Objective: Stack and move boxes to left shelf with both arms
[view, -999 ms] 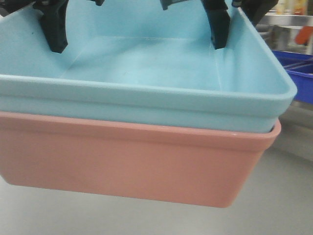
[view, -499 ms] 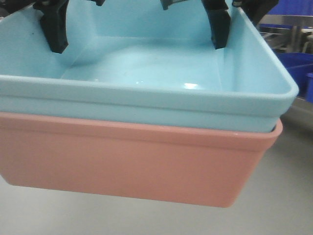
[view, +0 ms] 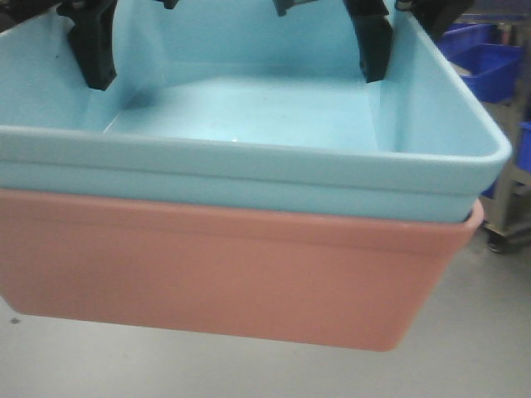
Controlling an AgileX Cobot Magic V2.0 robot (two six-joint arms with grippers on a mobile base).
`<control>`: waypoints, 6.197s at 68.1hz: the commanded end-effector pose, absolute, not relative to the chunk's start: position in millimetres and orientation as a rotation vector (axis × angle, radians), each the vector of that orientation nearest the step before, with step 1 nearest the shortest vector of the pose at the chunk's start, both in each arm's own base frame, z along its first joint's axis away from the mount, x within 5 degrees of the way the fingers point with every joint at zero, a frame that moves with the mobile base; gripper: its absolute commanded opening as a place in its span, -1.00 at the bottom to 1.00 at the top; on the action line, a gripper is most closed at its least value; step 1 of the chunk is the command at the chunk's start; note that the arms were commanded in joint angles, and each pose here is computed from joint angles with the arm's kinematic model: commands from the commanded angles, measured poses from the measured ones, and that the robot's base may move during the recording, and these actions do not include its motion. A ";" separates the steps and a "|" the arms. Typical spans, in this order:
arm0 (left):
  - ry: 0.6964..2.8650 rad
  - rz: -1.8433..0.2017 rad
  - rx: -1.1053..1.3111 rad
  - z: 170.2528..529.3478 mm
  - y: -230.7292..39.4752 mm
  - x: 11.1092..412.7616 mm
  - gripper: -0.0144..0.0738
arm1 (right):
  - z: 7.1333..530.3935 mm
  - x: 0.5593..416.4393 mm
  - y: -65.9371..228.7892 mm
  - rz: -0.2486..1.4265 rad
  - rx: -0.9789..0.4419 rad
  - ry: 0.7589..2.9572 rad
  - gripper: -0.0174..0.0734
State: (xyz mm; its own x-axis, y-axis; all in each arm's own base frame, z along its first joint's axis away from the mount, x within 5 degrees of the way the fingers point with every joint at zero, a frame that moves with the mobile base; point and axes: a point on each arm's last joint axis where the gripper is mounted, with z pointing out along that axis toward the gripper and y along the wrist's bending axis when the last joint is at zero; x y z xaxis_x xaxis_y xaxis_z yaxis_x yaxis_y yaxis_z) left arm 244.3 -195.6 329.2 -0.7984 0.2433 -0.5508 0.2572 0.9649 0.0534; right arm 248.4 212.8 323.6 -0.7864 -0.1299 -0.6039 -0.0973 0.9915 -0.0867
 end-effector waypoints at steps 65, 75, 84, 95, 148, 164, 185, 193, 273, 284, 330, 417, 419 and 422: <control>2.302 -0.458 0.363 369.4 -224.2 232.6 -0.70 | 358.8 242.8 239.1 0.296 -0.244 2.285 -0.49; 2.302 -0.458 0.363 369.4 -224.2 232.6 -0.70 | 358.7 242.7 239.0 0.295 -0.243 2.286 -0.49; 2.302 -0.458 0.363 369.4 -224.2 232.6 -0.70 | 358.7 242.7 239.0 0.295 -0.243 2.286 -0.49; 2.302 -0.458 0.363 369.4 -224.2 232.6 -0.70 | 358.7 242.7 239.0 0.294 -0.243 2.287 -0.49; 2.302 -0.455 0.362 369.4 -223.6 233.2 -0.70 | 358.5 242.7 238.8 0.292 -0.242 2.289 -0.49; 2.302 -0.455 0.362 369.4 -223.6 233.2 -0.70 | 358.5 242.7 238.8 0.292 -0.242 2.289 -0.49; 2.302 -0.455 0.362 369.4 -223.6 233.2 -0.70 | 358.5 242.7 238.8 0.292 -0.242 2.289 -0.49; 2.302 -0.455 0.362 369.4 -223.6 233.2 -0.70 | 358.5 242.7 238.8 0.292 -0.242 2.289 -0.49; 2.302 -0.455 0.362 369.4 -223.6 233.2 -0.70 | 358.5 242.7 238.8 0.292 -0.242 2.289 -0.49; 2.302 -0.455 0.362 369.4 -223.6 233.2 -0.70 | 358.5 242.7 238.8 0.292 -0.242 2.289 -0.49; 2.302 -0.455 0.362 369.4 -223.6 233.2 -0.70 | 358.5 242.7 238.8 0.292 -0.242 2.289 -0.49; 2.302 -0.455 0.362 369.4 -223.6 233.2 -0.70 | 358.5 242.7 238.8 0.292 -0.242 2.289 -0.49; 2.302 -0.455 0.362 369.4 -223.6 233.2 -0.70 | 358.5 242.7 238.8 0.292 -0.242 2.289 -0.49; 2.302 -0.455 0.362 369.4 -223.6 233.2 -0.70 | 358.5 242.7 238.8 0.292 -0.242 2.289 -0.49</control>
State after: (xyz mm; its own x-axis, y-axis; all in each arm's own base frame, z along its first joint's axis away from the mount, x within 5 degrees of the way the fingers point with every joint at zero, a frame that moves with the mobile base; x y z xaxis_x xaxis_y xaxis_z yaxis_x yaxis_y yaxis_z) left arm 243.9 -195.8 328.5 -0.8001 0.2438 -0.5481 0.2591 0.9645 0.0508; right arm 248.2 212.7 322.5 -0.7918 -0.1292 -0.5969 -0.0935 0.9915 -0.0907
